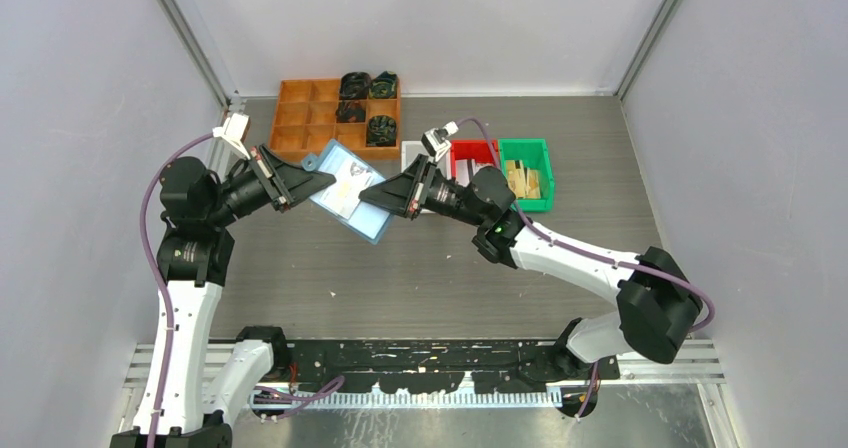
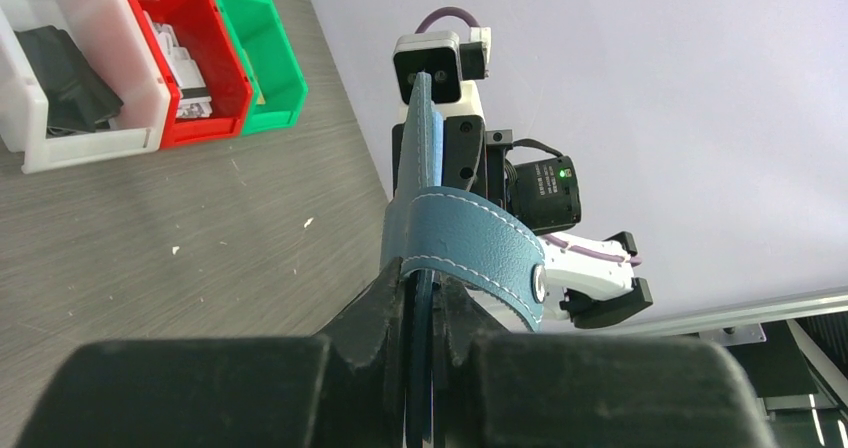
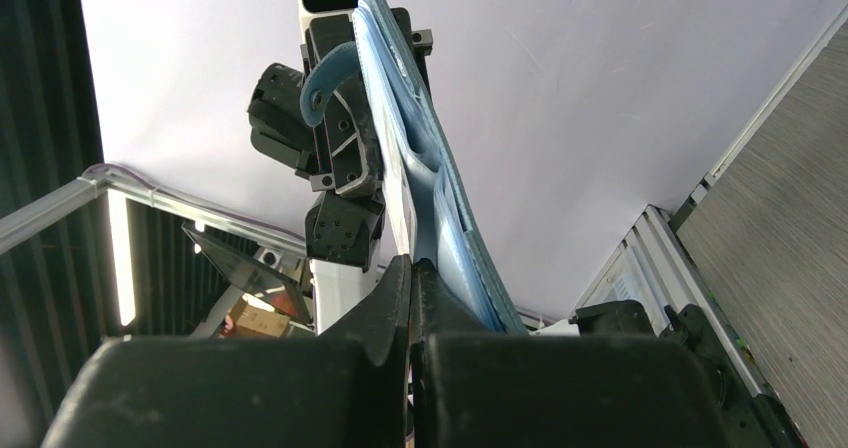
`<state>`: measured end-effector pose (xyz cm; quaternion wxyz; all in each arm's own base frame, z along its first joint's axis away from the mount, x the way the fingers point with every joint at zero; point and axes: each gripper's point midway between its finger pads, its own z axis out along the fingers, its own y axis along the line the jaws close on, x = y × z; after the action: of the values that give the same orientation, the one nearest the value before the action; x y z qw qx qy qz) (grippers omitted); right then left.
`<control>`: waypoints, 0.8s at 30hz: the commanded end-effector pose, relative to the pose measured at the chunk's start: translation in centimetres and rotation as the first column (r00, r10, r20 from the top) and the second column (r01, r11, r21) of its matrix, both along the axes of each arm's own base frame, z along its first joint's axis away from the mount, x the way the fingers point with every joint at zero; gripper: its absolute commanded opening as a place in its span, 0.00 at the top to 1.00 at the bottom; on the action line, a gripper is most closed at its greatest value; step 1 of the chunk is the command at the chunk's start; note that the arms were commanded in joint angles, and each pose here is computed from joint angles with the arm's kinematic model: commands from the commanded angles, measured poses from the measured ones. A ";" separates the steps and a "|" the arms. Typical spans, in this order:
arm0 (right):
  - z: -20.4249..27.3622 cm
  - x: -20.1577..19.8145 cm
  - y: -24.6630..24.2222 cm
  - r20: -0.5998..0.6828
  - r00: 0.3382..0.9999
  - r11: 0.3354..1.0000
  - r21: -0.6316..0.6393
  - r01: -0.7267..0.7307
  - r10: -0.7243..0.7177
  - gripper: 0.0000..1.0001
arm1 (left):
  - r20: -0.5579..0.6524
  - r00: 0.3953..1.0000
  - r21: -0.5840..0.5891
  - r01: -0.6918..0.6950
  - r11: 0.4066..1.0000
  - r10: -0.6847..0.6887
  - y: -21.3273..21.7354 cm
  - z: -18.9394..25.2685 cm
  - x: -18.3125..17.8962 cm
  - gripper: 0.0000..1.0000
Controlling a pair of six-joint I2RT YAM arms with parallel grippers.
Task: Take the credit cards out of the card holder
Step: Remove the credit card from the card holder.
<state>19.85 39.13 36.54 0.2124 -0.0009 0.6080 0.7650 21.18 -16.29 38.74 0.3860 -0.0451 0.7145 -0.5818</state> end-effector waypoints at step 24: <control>4.5 -1.1 0.0 0.026 0.999 0.980 0.196 -0.037 0.033 0.79 | 0.126 0.992 0.003 0.007 1.000 -0.007 0.0 2.7 -0.8 1.00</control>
<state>19.47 40.05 37.03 0.1895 0.0121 0.5835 0.7896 21.22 -16.25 38.76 0.3868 -0.0461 0.7142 -0.5816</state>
